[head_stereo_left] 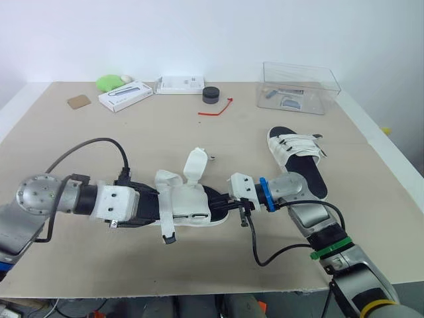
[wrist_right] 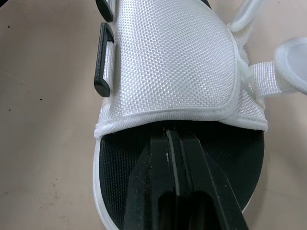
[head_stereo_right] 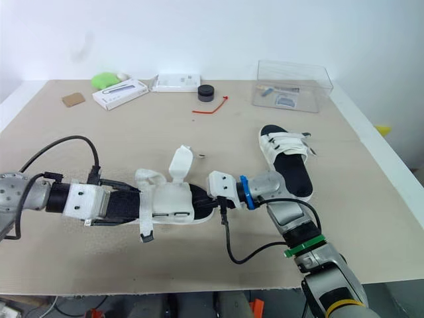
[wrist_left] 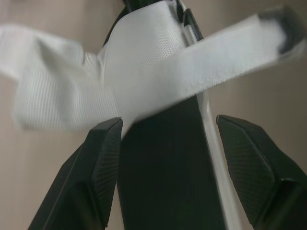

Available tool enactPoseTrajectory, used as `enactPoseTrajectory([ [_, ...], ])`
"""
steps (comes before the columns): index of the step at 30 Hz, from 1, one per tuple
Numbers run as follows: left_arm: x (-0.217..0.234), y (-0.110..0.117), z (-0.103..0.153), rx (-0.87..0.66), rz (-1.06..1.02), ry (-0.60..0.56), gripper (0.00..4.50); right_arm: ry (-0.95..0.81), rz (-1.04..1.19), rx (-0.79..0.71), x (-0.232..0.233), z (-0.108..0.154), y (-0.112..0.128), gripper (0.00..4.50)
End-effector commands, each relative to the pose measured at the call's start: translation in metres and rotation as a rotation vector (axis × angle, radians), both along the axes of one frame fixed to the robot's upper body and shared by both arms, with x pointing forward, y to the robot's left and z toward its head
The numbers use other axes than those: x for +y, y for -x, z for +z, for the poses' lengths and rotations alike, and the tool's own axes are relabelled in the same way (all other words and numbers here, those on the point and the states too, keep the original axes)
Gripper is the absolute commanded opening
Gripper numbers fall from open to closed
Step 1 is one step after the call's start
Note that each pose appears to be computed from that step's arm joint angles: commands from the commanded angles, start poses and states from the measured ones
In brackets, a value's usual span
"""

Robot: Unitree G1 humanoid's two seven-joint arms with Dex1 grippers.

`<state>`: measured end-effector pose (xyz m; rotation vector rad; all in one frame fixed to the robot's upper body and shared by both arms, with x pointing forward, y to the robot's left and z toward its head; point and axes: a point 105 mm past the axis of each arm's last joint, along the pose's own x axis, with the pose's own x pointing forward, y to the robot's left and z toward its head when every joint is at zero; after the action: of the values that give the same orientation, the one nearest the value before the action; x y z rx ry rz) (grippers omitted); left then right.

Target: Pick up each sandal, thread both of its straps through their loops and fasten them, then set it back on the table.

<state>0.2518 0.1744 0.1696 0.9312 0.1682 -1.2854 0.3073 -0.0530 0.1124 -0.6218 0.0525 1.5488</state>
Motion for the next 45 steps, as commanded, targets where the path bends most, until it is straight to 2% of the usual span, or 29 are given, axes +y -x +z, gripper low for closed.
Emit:
enactPoseTrajectory([
  [1,0.007,0.006,0.017,0.099,0.1,0.069,3.22,0.022,0.01,-0.001,-0.001,-0.002,-0.002,0.0],
  [5,0.013,0.02,0.016,0.302,0.22,0.162,3.22,0.021,0.019,-0.001,0.002,-0.002,-0.003,0.0],
  [9,0.007,0.046,0.003,0.55,0.302,0.305,3.22,0.019,0.029,0.003,0.003,-0.001,-0.002,0.0],
  [12,-0.004,0.06,-0.01,0.664,0.346,0.398,3.22,0.02,0.032,0.007,0.003,-0.002,-0.001,0.0],
  [16,-0.005,0.067,-0.036,0.675,0.422,0.411,3.22,0.022,0.033,0.009,0.002,-0.003,0.0,0.0],
  [19,-0.006,0.059,-0.049,0.655,0.48,0.457,3.22,0.024,0.033,0.007,0.002,-0.002,0.0,0.0],
  [23,-0.011,0.048,-0.053,0.637,0.513,0.523,3.22,0.025,0.032,0.003,0.002,-0.001,-0.001,0.0],
  [35,-0.036,0.046,-0.062,0.714,0.45,0.586,3.22,0.032,0.03,-0.008,0.0,0.001,-0.001,0.0],
  [36,-0.037,0.046,-0.063,0.721,0.448,0.584,2.7,0.032,0.029,-0.009,0.0,0.001,-0.001,0.0],
  [38,-0.039,0.045,-0.063,0.738,0.445,0.586,2.01,0.032,0.027,-0.009,0.0,0.001,-0.001,0.0],
  [42,-0.04,0.043,-0.057,0.781,0.445,0.628,0.05,0.031,0.021,-0.01,0.0,0.001,-0.002,0.0],
  [45,-0.037,0.038,-0.048,0.83,0.449,0.692,0.05,0.032,0.018,-0.01,-0.001,0.001,-0.002,0.0],
])
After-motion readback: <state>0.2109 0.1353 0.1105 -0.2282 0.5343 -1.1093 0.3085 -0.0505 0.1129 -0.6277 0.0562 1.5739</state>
